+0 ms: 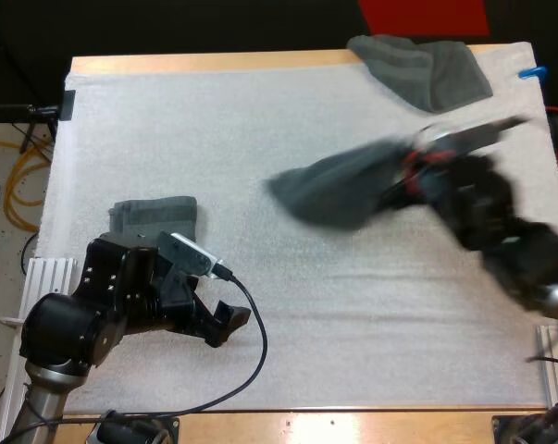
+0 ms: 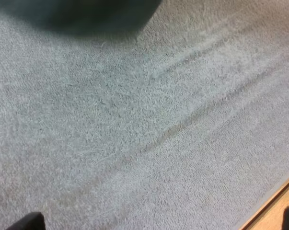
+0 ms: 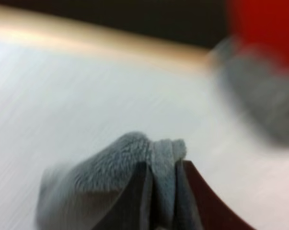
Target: Pick towel from pile fold and stack
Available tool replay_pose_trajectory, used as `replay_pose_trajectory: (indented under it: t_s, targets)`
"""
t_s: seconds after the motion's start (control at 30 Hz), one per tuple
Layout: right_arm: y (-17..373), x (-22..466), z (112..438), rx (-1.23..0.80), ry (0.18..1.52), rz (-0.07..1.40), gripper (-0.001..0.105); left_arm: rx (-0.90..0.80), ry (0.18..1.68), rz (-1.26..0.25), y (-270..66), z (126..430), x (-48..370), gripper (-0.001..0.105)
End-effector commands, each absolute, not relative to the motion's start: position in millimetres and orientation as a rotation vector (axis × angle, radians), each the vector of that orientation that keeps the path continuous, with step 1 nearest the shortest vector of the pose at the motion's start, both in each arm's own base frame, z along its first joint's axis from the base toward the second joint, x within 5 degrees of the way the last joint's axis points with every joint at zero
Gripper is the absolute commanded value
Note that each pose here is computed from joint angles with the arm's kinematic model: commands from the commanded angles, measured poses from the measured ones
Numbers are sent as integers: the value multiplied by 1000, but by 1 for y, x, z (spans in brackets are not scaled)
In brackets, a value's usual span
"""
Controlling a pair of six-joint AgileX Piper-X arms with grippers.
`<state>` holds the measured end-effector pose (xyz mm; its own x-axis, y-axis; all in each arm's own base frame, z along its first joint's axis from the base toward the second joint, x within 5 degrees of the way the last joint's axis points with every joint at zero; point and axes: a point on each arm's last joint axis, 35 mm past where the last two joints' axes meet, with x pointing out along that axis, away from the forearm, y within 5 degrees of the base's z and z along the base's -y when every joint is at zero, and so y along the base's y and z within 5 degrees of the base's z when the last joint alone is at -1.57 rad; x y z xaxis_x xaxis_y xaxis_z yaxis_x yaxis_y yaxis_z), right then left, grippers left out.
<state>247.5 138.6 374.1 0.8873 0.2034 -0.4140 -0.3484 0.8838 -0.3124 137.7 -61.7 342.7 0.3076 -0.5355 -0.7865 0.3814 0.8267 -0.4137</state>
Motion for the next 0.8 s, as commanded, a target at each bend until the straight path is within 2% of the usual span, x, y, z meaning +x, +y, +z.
replay_pose_trajectory:
  t_s: [0.0,0.03,0.1,0.2,0.3,0.33,0.4,0.53,0.6,0.7,0.73,0.77]
  targets:
    - [125,246,392,-432,348,212,0,-163,1090,-609,-61,345,136,91]
    - [111,243,408,-451,342,155,0,-163,1090,-609,-61,345,136,91]
    - [100,238,414,-464,398,140,0,-163,1090,-609,-61,345,136,91]
    - [113,235,390,-344,531,296,0,-163,1086,-609,-61,345,137,91]
    - [152,234,346,-262,655,509,0,-163,1069,-613,-62,346,138,91]
    - [180,229,319,-275,718,601,0,-162,1060,-615,-62,347,139,91]
    - [204,223,297,-307,772,662,0,-162,1057,-615,-62,347,139,91]
    - [276,185,250,-444,843,863,0,-161,1057,-613,-62,347,139,91]
    - [291,175,242,-477,853,906,1,-161,1057,-613,-62,347,139,91]
    - [308,160,240,-469,884,1040,15,-161,1057,-613,-62,347,139,91]
    - [310,158,241,-456,894,1075,24,-161,1057,-613,-62,347,139,91]
    - [310,157,243,-438,907,1113,44,-160,1057,-611,-62,347,139,91]
